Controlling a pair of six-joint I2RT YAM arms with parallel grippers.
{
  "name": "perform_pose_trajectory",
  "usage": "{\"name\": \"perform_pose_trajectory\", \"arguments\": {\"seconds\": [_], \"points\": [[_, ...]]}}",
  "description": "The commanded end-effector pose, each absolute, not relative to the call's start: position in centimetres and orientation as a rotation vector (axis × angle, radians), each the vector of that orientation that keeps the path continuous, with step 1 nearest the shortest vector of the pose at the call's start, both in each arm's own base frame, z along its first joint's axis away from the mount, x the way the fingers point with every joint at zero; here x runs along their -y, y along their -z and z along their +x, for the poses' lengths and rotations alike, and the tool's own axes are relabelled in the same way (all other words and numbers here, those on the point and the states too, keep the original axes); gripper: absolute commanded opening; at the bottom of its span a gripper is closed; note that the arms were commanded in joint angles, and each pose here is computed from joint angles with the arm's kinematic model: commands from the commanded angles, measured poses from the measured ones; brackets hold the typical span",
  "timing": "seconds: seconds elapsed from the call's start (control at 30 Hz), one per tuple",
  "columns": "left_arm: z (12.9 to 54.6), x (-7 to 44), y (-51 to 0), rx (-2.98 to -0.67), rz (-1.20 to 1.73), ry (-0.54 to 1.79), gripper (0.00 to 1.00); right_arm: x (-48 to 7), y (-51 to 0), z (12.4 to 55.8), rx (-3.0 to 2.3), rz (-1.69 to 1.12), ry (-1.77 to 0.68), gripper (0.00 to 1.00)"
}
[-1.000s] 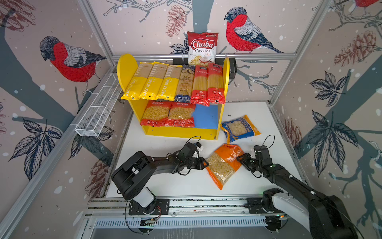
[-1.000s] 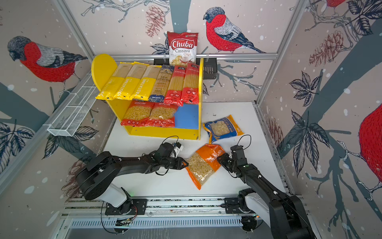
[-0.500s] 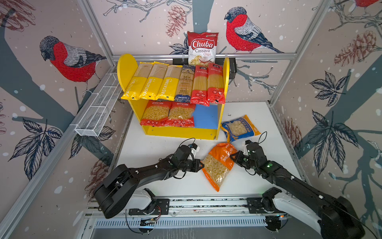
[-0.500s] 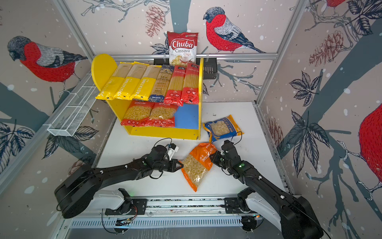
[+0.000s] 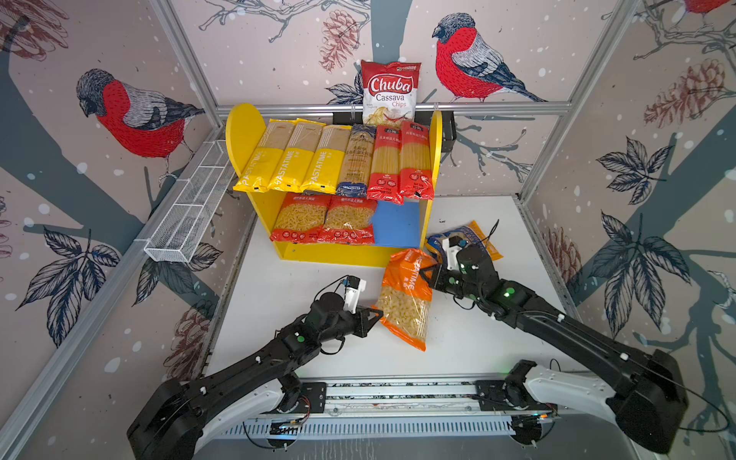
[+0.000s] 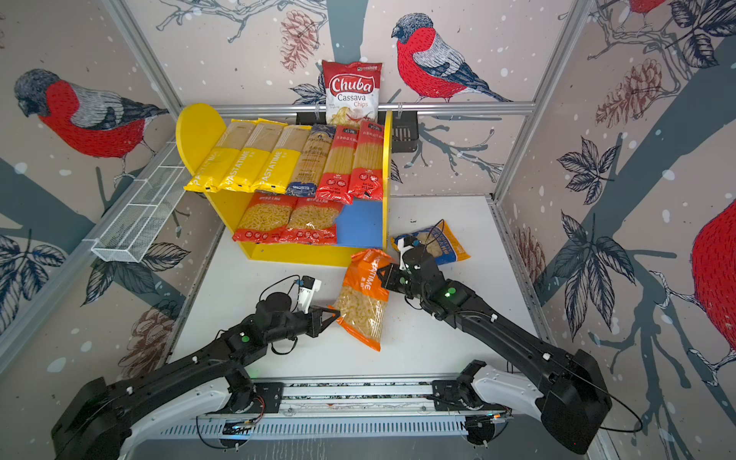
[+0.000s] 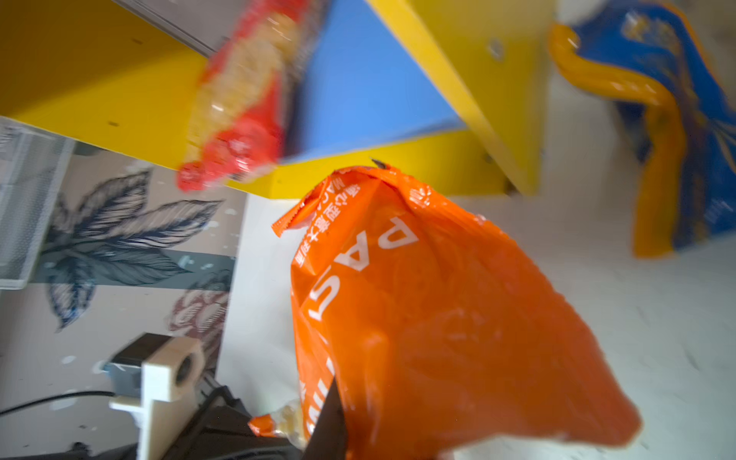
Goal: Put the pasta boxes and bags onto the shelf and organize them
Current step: 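Grasp the macaroni bag ends with both grippers and lift it, then carry the macaroni bag with both grippers into the lower shelf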
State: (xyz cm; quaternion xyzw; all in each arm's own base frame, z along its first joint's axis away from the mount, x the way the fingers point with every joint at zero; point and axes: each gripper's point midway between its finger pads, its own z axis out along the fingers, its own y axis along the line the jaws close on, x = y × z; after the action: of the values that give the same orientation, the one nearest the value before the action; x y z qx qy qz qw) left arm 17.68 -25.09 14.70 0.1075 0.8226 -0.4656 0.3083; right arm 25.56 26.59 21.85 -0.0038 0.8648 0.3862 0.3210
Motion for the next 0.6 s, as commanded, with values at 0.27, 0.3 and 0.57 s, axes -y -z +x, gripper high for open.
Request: {"name": "perform_pose_trajectory", "arguments": {"seconds": [0.27, 0.3, 0.57], "points": [[22.7, 21.9, -20.3, -1.996, 0.220, 0.944, 0.00, -31.1, -30.4, 31.2, -1.927, -0.047, -1.064, 0.00], [23.1, 21.7, -20.7, -1.984, 0.218, 0.919, 0.00, -31.4, -30.8, 31.5, -1.909, -0.049, -1.060, 0.00], [27.8, 20.0, -25.5, -1.867, 0.176, 0.753, 0.00, -32.3, -33.5, 34.6, -1.712, -0.018, -0.985, 0.00]]}}
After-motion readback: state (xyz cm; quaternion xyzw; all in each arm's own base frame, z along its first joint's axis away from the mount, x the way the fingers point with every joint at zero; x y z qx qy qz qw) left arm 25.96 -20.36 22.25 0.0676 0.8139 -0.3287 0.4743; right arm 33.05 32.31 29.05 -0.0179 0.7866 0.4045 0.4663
